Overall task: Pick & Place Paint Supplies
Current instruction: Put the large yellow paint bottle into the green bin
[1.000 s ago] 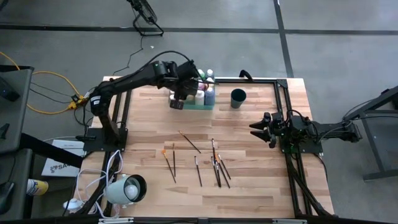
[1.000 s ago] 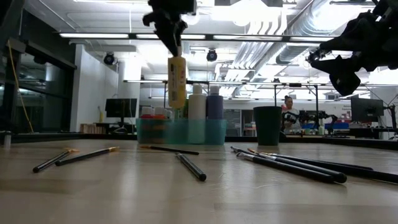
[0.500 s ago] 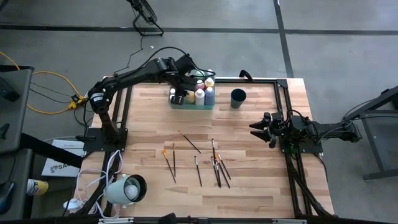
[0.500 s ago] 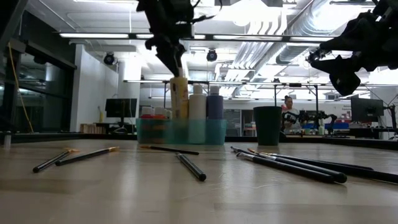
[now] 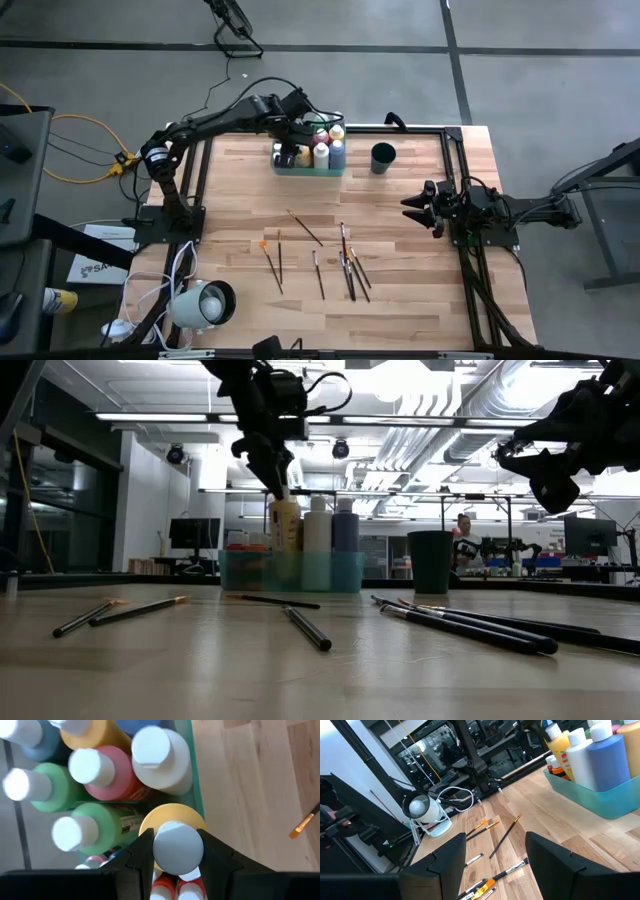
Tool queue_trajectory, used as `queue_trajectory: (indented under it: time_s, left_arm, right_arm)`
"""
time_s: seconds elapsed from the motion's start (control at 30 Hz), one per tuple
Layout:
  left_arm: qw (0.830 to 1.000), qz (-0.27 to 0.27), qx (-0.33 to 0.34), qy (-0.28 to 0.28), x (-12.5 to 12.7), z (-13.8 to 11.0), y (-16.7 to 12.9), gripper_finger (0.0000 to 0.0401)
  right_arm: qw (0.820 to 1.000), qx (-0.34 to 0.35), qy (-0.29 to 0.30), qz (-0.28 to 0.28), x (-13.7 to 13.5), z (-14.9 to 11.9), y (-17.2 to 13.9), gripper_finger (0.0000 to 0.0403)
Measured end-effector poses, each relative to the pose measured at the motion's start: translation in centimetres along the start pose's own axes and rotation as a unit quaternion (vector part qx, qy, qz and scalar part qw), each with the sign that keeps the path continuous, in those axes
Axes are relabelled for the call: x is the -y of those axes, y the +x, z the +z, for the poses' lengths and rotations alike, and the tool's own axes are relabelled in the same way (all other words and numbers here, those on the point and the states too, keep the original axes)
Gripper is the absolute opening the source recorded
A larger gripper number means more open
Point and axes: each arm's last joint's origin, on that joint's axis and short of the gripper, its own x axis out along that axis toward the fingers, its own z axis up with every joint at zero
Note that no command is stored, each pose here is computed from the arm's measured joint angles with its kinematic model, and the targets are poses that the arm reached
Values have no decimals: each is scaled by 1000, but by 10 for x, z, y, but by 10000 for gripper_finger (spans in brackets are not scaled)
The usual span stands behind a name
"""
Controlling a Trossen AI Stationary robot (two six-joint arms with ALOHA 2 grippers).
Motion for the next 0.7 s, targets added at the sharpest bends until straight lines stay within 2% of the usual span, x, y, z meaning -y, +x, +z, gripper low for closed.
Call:
queue_trajectory:
  time_s: [0.3,0.5,0.7]
  left_arm:
    - [1000,3,4,3,1,-2,8,114]
    - [1000,8,9,17,1,-1,7,168]
    - [999,13,12,27,0,0,7,174]
  right_arm:
    - [1000,0,0,0,0,0,0,199]
    - [1000,0,0,0,0,0,0,199]
    - [1000,0,0,0,0,0,0,199]
